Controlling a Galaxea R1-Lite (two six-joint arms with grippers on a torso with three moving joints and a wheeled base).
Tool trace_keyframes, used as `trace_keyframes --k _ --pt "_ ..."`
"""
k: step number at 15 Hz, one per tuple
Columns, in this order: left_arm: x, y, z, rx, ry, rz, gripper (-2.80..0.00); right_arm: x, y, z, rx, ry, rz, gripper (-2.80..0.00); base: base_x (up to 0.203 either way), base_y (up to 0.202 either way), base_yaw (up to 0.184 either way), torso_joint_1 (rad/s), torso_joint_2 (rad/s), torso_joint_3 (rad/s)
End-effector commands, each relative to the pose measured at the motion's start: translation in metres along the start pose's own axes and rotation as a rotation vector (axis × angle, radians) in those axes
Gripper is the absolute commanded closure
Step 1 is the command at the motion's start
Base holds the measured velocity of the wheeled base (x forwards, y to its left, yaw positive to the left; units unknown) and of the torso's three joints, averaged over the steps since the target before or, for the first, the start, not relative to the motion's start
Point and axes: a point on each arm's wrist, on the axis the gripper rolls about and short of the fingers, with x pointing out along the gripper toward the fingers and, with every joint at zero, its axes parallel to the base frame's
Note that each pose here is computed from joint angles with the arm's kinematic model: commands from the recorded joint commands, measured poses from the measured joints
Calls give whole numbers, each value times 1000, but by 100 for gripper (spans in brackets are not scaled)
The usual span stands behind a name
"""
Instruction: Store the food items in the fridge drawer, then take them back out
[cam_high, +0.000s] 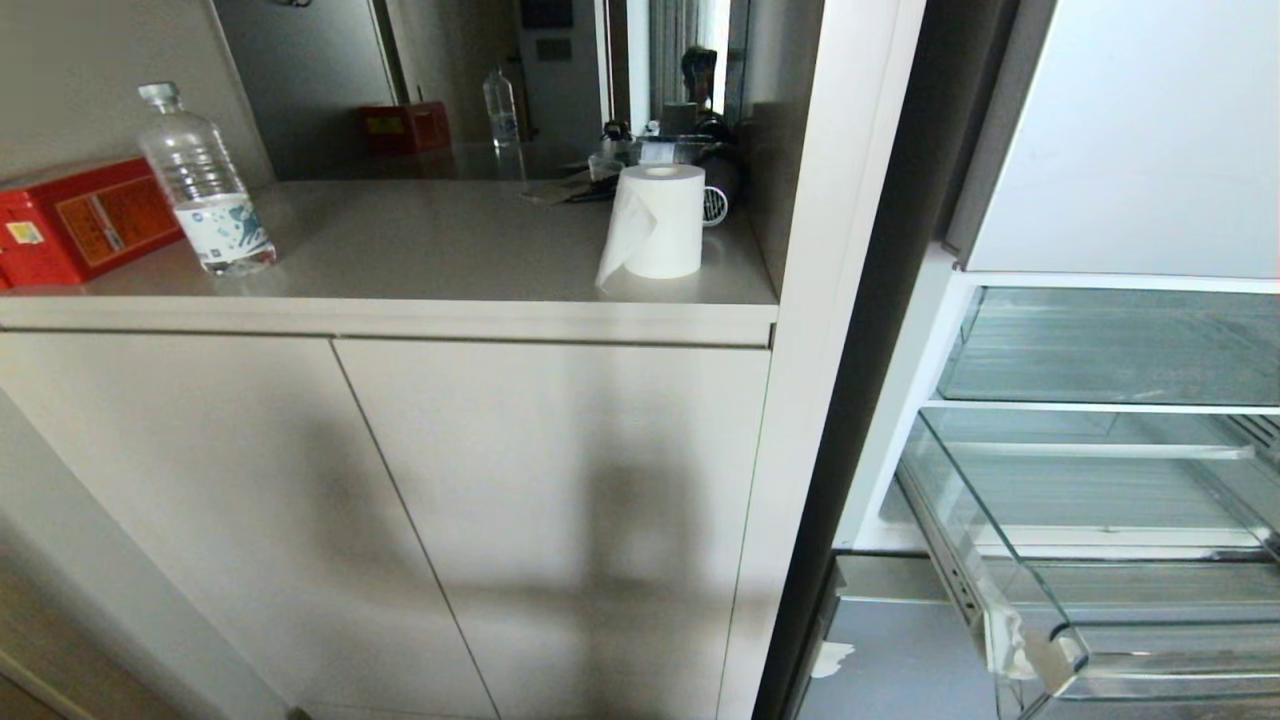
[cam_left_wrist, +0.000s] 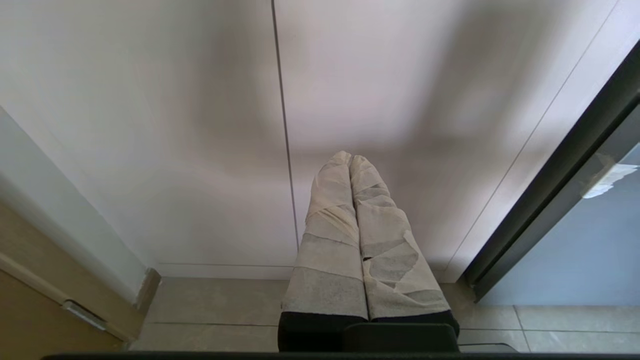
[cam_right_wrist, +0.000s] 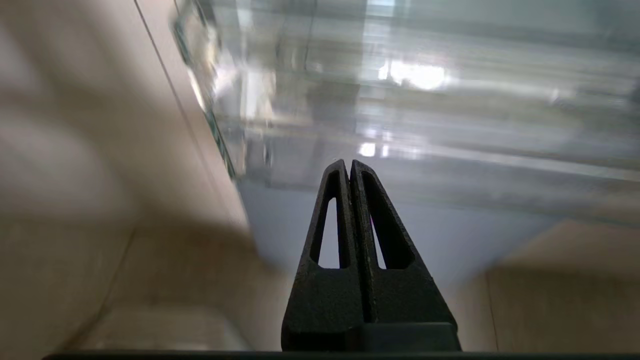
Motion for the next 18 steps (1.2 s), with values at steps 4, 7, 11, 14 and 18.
trace_keyframes --k 4,7,11,14,18 --pt "0 0 0 0 1 0 0 48 -1 24 52 345 11 0 0 0 0 0 0 0" --pt "0 0 0 0 1 0 0 74 -2 35 71 413 14 0 0 0 0 0 0 0" --pt "0 0 0 0 1 0 0 115 -2 47 88 407 16 0 0 0 0 0 0 0" --pt "0 0 0 0 1 0 0 157 -3 56 122 413 10 0 0 0 0 0 0 0" --pt "0 0 0 0 1 0 0 223 -2 59 204 324 0 0 0 0 0 0 0 0"
